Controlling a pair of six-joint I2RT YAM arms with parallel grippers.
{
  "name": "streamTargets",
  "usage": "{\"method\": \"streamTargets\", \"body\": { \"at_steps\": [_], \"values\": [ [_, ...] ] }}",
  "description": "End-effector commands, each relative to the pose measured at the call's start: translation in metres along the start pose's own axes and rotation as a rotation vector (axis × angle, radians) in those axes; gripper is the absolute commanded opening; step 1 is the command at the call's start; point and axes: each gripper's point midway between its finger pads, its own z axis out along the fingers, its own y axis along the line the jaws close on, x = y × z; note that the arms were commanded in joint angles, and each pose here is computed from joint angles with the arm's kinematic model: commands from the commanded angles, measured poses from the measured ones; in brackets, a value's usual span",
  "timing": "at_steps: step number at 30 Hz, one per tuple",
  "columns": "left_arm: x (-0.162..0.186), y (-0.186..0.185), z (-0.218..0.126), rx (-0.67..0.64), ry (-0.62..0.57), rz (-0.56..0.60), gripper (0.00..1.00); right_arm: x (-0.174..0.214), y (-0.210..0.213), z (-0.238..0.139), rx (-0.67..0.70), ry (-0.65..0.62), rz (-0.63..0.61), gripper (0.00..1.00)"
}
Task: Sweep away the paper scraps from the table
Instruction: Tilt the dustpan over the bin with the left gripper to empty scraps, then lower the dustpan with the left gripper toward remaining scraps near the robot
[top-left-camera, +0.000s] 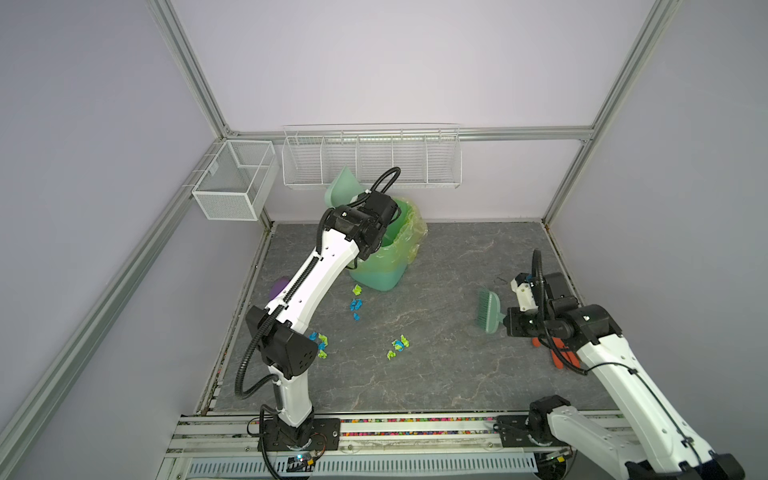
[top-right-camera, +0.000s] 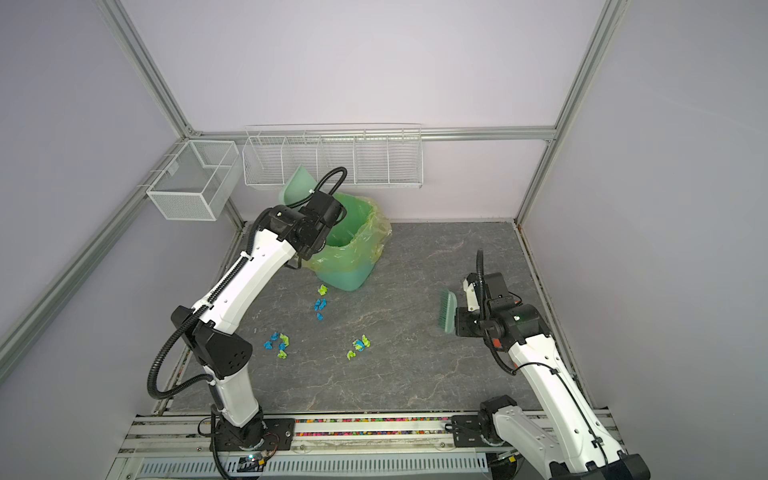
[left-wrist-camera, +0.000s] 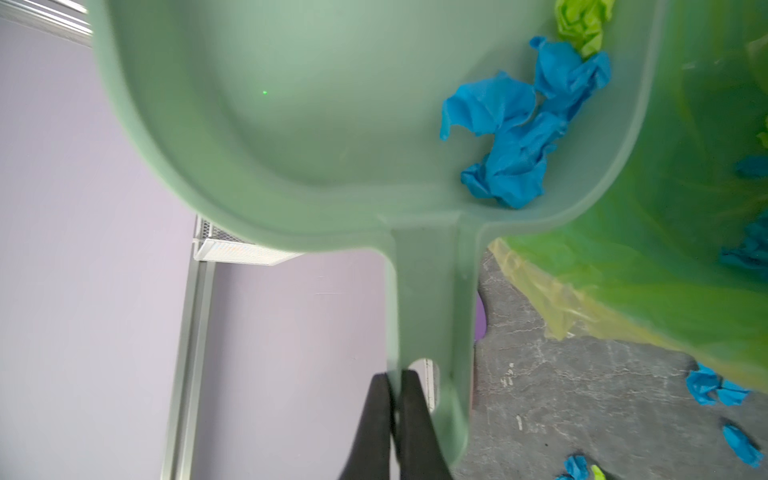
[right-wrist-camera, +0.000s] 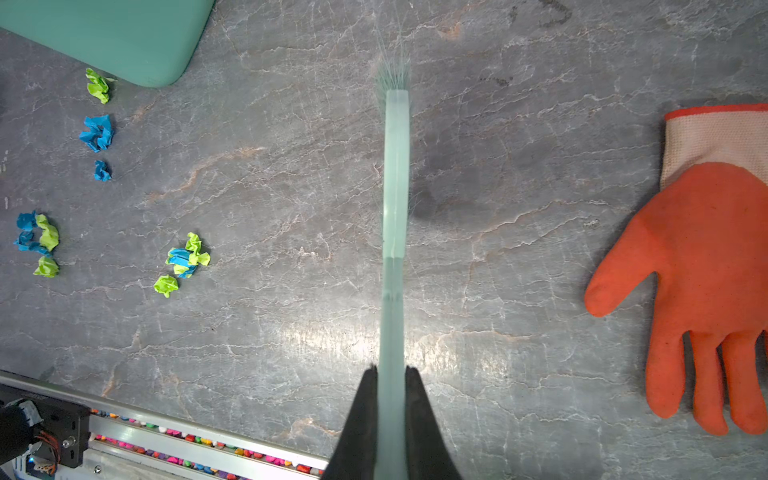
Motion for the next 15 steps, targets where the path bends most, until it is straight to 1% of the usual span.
{"method": "streamTargets", "body": {
  "at_steps": [1, 3, 4, 5, 6, 7, 9, 11, 13, 15],
  "values": [
    [0.002, 0.028, -0.007, -0.097, -0.019, -0.011, 0.0, 0.001, 0.002, 0.001, -0.022, -0.018, -0.01, 0.07],
    [0.002, 0.034, -0.008, -0.141, -0.023, 0.002, 0.0, 0.004, 0.001, 0.003, -0.024, -0.01, -0.01, 0.07],
    [0.001, 0.033, -0.009, -0.157, -0.032, 0.029, 0.0, 0.006, 0.001, 0.004, -0.025, -0.003, -0.007, 0.07],
    [-0.001, 0.026, -0.011, -0.153, -0.051, 0.071, 0.0, 0.001, 0.003, 0.005, -0.035, -0.026, -0.009, 0.07],
    [-0.003, 0.016, -0.014, -0.18, -0.073, 0.13, 0.0, -0.001, 0.004, 0.005, -0.042, -0.033, -0.008, 0.07],
    [-0.008, 0.009, -0.017, -0.233, -0.09, 0.178, 0.0, 0.0, 0.006, 0.005, -0.051, -0.033, -0.007, 0.07],
    [-0.013, 0.0, -0.018, -0.296, -0.088, 0.24, 0.0, -0.002, 0.008, 0.005, -0.062, -0.039, -0.006, 0.07],
    [-0.019, 0.002, -0.019, -0.305, -0.084, 0.211, 0.0, -0.003, 0.009, 0.004, -0.069, -0.046, -0.005, 0.07],
    [-0.021, 0.001, -0.023, -0.243, -0.096, 0.185, 0.0, -0.003, 0.01, 0.002, -0.074, -0.051, -0.002, 0.07],
    [-0.021, 0.002, -0.024, -0.258, -0.092, 0.196, 0.0, -0.003, 0.01, 0.001, -0.077, -0.054, 0.0, 0.07]
  ]
}}
